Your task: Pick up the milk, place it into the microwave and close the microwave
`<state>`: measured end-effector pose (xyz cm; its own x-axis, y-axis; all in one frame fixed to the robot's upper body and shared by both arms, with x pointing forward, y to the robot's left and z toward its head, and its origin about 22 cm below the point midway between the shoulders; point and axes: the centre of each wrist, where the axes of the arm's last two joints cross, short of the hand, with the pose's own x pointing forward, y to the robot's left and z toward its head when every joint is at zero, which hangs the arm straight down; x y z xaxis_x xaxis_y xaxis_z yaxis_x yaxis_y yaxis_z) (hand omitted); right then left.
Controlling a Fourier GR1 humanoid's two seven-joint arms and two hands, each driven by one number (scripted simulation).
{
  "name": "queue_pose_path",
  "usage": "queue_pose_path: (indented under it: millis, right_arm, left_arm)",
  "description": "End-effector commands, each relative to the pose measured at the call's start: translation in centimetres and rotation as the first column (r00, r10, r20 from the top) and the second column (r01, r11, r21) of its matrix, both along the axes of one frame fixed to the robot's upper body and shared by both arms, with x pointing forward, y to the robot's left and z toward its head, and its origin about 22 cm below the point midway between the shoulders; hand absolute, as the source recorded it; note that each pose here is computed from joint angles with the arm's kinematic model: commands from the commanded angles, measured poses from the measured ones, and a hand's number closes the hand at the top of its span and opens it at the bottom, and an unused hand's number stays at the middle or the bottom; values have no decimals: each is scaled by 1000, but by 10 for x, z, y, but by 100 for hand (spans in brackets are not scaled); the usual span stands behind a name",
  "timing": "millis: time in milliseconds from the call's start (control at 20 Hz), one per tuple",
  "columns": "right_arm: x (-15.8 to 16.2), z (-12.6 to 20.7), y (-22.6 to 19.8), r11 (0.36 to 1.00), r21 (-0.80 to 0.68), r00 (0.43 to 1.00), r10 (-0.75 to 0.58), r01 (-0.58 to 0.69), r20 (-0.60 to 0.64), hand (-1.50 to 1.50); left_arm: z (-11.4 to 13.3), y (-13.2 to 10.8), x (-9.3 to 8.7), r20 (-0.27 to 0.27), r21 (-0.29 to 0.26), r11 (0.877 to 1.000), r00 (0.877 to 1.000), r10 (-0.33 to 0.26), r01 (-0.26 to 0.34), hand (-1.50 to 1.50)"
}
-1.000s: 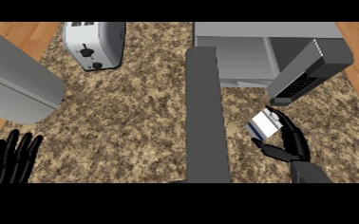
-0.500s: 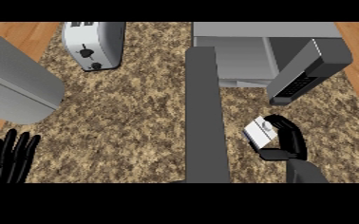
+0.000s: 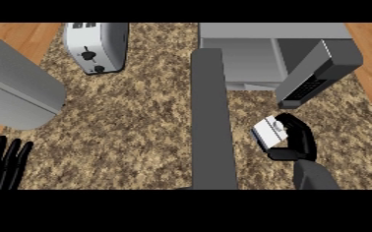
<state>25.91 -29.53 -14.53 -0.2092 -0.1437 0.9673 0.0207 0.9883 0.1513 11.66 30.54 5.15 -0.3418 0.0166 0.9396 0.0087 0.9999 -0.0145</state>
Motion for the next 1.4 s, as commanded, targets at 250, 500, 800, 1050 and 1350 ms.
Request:
queue_pose_path:
  millis: [250, 500, 800, 1050, 1350]
  right_arm:
    - [-1, 25, 43, 988, 13, 983, 152, -154, 104, 150]
    - [-38, 50, 62, 987, -7, 982, 162, -162, 96, 150]
    - [-57, 104, 85, 992, 41, 991, 115, -118, 60, 150]
    - [-58, 142, 106, 995, 36, 993, 90, -93, 70, 150]
    - [-26, 157, 146, 997, -15, 989, 74, -73, 125, 150]
  left_arm:
    - [-10, 8, -25, 4, -1, 1000, 1000, 6, -6, -150]
    - [11, 6, -28, 6, -6, 1000, 1000, 3, -3, -150]
    - [-8, 5, -14, 1, -22, 1000, 1000, 16, -16, -150]
    - [-5, 17, -25, -4, -21, 999, 1000, 26, -26, -150]
    - [1, 38, -10, -3, -17, 999, 1000, 28, -28, -150]
